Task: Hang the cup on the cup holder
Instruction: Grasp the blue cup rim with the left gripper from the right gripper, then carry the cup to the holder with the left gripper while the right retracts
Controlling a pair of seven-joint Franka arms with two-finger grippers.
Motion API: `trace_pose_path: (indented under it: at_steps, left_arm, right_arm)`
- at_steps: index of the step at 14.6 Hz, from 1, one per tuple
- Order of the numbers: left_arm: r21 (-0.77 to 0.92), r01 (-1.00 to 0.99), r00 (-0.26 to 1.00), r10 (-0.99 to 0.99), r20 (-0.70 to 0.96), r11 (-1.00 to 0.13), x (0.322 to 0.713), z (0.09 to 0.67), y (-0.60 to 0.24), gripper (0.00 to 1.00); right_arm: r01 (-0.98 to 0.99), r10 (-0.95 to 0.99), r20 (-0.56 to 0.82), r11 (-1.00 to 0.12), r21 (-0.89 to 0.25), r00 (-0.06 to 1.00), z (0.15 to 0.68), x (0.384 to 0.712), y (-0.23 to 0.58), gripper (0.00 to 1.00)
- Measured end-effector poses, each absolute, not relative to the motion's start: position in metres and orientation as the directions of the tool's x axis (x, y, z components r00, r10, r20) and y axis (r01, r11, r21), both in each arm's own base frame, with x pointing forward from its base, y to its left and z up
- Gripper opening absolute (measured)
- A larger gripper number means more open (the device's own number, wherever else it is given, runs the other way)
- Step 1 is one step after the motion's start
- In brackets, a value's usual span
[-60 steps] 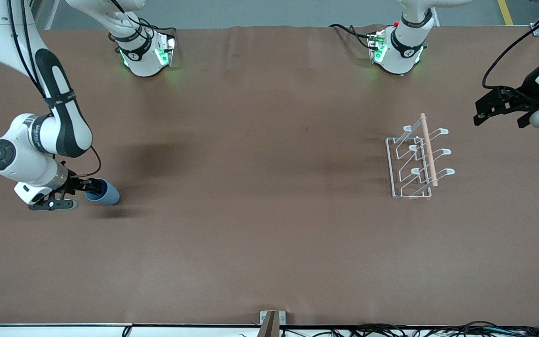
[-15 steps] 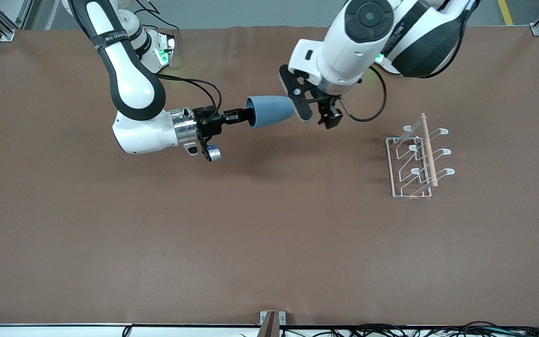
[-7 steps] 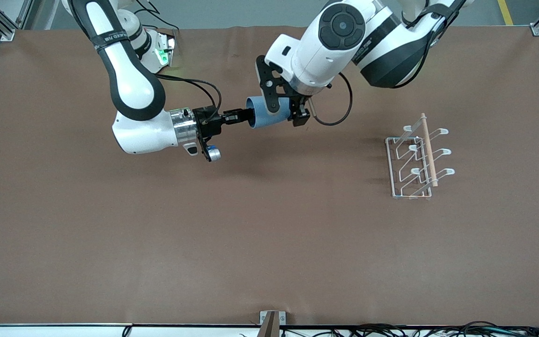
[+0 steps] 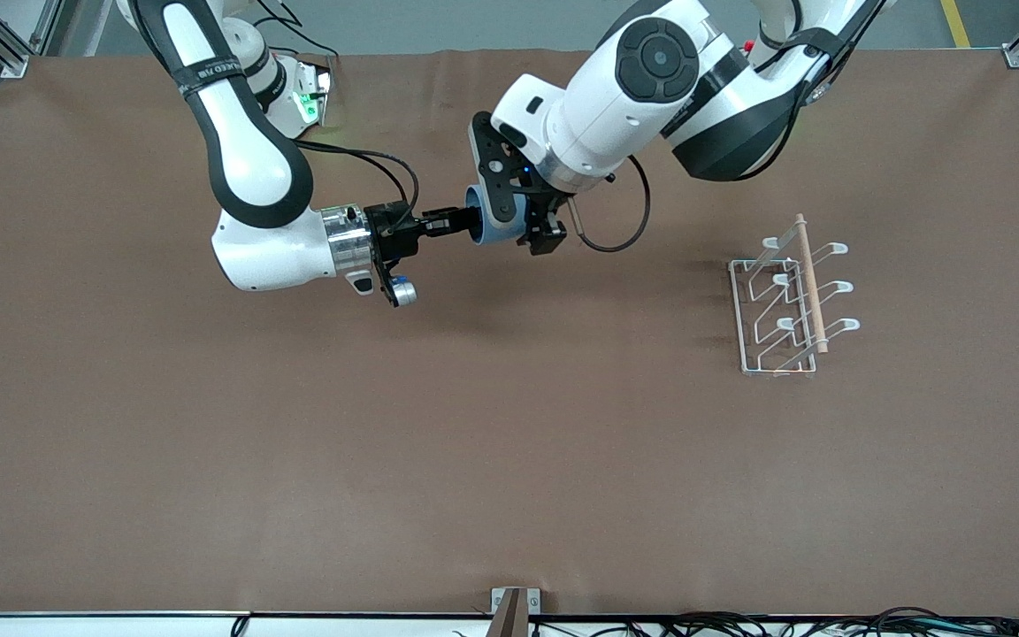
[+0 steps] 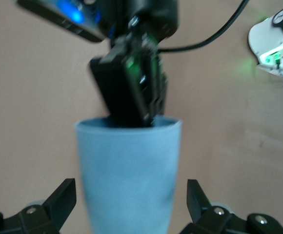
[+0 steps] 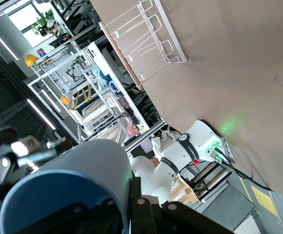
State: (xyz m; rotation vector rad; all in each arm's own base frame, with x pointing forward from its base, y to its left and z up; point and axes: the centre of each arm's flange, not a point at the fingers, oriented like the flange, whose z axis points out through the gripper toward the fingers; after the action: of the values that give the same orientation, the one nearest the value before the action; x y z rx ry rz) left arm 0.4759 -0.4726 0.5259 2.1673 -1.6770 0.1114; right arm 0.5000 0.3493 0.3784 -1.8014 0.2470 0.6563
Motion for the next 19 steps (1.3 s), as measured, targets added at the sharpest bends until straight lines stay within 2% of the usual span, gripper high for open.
trace_pose_path:
  at_steps: [8,10,11,13,16,19]
  left_arm:
    - [0.277,-0.947,0.246,-0.92,0.304,-0.161,0.479,0.501,-0.479,0.96]
    - [0.27,-0.952,0.227,-0.924,0.309,-0.143,0.482,0.5,-0.476,0.81]
    - [0.268,-0.954,0.218,-0.925,0.311,-0.134,0.482,0.499,-0.475,0.81]
    - [0.275,-0.957,0.18,-0.938,0.295,-0.097,0.483,0.494,-0.47,0.81]
    - [0.283,-0.955,0.166,-0.945,0.282,-0.083,0.484,0.488,-0.464,0.81]
    - [0.286,-0.956,0.145,-0.96,0.239,-0.073,0.48,0.484,-0.461,0.81]
  right_arm:
    - [-0.493,0.152,-0.557,-0.319,-0.809,0.816,0.376,0.495,0.357,0.05]
    - [-0.498,0.149,-0.561,-0.318,-0.807,0.814,0.375,0.494,0.358,0.05]
    - [-0.499,0.145,-0.562,-0.317,-0.806,0.815,0.374,0.494,0.359,0.05]
    - [-0.507,0.141,-0.568,-0.317,-0.802,0.811,0.376,0.495,0.358,0.21]
    - [-0.557,0.106,-0.617,-0.331,-0.761,0.78,0.377,0.5,0.351,0.52]
    - [-0.561,0.031,-0.629,-0.419,-0.714,0.777,0.381,0.516,0.317,0.82]
